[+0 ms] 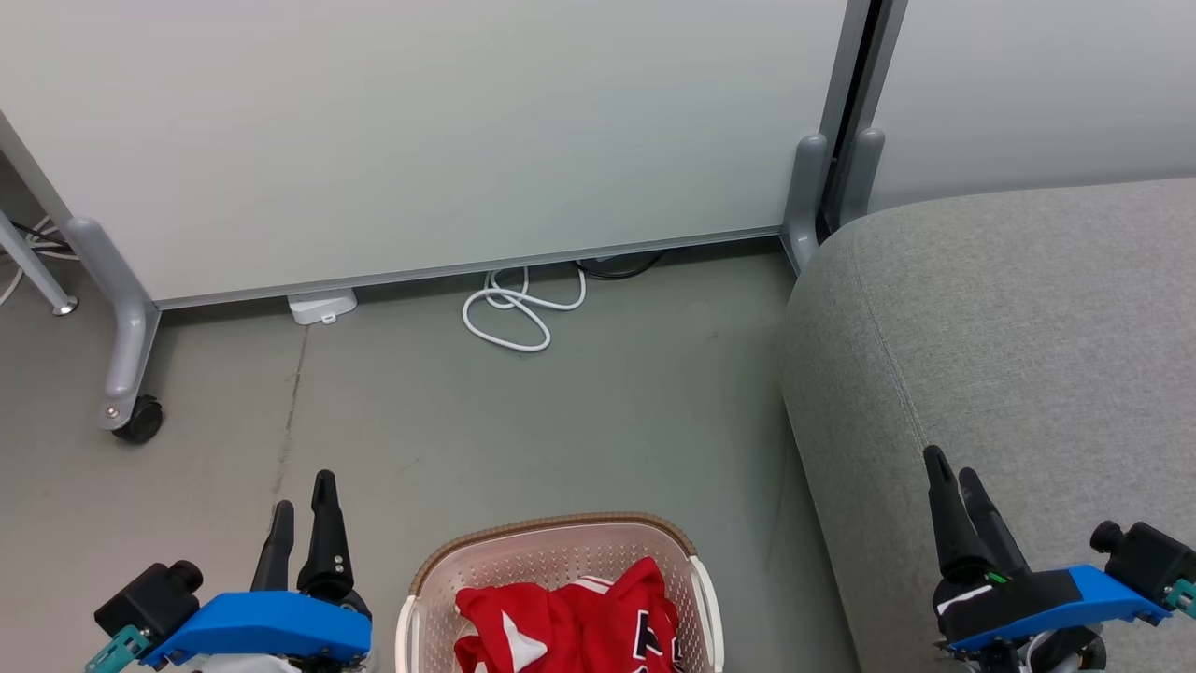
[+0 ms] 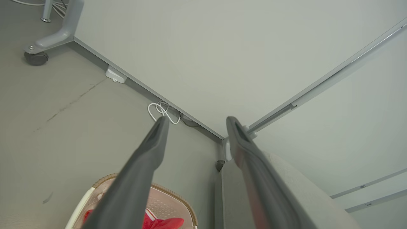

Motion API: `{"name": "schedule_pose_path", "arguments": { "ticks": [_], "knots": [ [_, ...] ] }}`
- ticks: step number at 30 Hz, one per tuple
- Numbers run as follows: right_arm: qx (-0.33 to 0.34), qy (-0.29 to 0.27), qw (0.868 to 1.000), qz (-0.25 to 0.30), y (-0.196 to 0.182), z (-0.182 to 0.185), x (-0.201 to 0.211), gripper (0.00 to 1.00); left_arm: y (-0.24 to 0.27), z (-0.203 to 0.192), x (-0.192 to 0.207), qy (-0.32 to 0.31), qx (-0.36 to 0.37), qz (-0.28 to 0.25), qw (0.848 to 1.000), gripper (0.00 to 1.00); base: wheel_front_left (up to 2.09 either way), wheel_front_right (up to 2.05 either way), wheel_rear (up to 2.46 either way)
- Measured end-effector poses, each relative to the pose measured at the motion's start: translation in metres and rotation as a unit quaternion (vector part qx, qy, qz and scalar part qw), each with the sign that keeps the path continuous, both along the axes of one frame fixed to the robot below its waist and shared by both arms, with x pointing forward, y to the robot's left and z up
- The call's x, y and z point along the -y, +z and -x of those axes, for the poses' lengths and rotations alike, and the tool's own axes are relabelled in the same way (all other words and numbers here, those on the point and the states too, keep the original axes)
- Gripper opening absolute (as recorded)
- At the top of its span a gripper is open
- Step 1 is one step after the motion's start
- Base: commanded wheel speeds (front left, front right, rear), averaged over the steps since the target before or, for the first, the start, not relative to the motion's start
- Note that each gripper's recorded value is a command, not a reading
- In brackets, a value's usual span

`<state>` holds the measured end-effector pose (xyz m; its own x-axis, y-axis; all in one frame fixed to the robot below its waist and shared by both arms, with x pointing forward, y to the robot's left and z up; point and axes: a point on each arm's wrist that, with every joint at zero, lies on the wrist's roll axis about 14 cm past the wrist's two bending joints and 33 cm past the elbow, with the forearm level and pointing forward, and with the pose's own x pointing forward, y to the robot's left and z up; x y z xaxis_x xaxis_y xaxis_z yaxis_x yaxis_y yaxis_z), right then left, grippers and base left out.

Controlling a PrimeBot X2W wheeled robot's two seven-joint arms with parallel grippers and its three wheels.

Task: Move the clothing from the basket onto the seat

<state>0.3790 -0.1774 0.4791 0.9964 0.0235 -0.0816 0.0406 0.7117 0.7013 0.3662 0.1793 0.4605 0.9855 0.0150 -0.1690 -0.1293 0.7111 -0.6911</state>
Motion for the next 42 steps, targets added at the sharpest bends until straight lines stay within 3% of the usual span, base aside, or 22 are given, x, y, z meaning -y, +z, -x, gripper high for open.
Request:
{"name": "schedule_pose_path", "arguments": {
  "ticks": [19,42],
  "knots": [
    [0.016,0.027,0.993,0.118,0.005,-0.004,-0.01,1.0,0.006,0.0,0.002,-0.017,0.018,-0.125,0.992,1.0,0.0,0.0,0.0],
    [0.026,0.056,0.971,0.231,0.007,-0.005,-0.018,1.0,0.012,0.001,0.004,-0.027,0.041,-0.234,0.971,1.0,0.0,0.0,0.0]
  ]
}}
